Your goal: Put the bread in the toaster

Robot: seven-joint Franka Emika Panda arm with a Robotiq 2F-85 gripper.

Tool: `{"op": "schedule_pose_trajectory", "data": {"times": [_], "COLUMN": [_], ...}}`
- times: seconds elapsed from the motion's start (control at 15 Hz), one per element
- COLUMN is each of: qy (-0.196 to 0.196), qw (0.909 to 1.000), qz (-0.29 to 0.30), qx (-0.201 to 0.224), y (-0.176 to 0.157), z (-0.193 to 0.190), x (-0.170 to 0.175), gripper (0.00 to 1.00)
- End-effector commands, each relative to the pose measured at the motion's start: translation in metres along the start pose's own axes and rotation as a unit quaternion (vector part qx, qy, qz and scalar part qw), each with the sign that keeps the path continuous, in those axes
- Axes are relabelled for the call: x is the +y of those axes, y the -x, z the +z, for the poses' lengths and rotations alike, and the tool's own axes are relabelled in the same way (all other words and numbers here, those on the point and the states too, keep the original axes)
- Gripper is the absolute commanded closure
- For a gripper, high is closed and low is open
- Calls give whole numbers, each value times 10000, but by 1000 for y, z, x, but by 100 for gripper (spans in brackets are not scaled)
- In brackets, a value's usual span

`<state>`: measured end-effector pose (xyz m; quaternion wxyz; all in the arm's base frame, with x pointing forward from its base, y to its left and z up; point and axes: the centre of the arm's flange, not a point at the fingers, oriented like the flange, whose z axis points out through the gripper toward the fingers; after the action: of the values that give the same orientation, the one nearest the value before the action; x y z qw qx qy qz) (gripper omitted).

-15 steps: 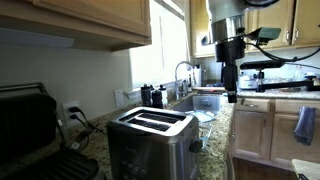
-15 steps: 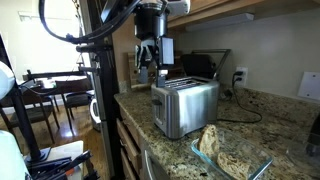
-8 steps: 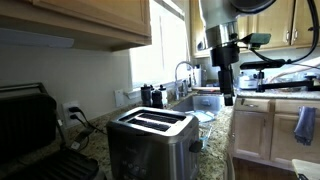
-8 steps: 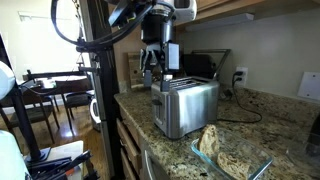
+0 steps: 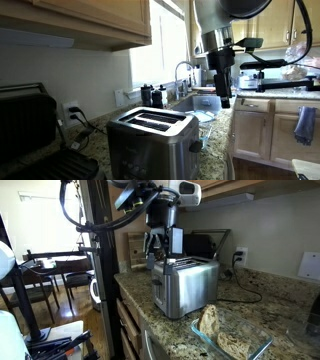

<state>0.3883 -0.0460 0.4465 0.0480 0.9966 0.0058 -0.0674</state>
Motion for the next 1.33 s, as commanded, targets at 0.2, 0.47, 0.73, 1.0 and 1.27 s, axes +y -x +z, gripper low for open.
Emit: {"op": "schedule_pose_trajectory", "data": {"times": [0.2, 0.47, 0.73, 1.0, 1.27], "qy": [32, 44, 50, 46, 62], "qw": [9997, 9994, 9991, 9986, 9983], "qz": [252, 341, 425, 517, 575], "qx": [-14, -43, 26, 61, 56], "y": [-7, -11, -18, -28, -39], "z": [7, 13, 19, 25, 29], "x": [5, 6, 11, 15, 17], "gripper": [0, 0, 0, 0, 0]}}
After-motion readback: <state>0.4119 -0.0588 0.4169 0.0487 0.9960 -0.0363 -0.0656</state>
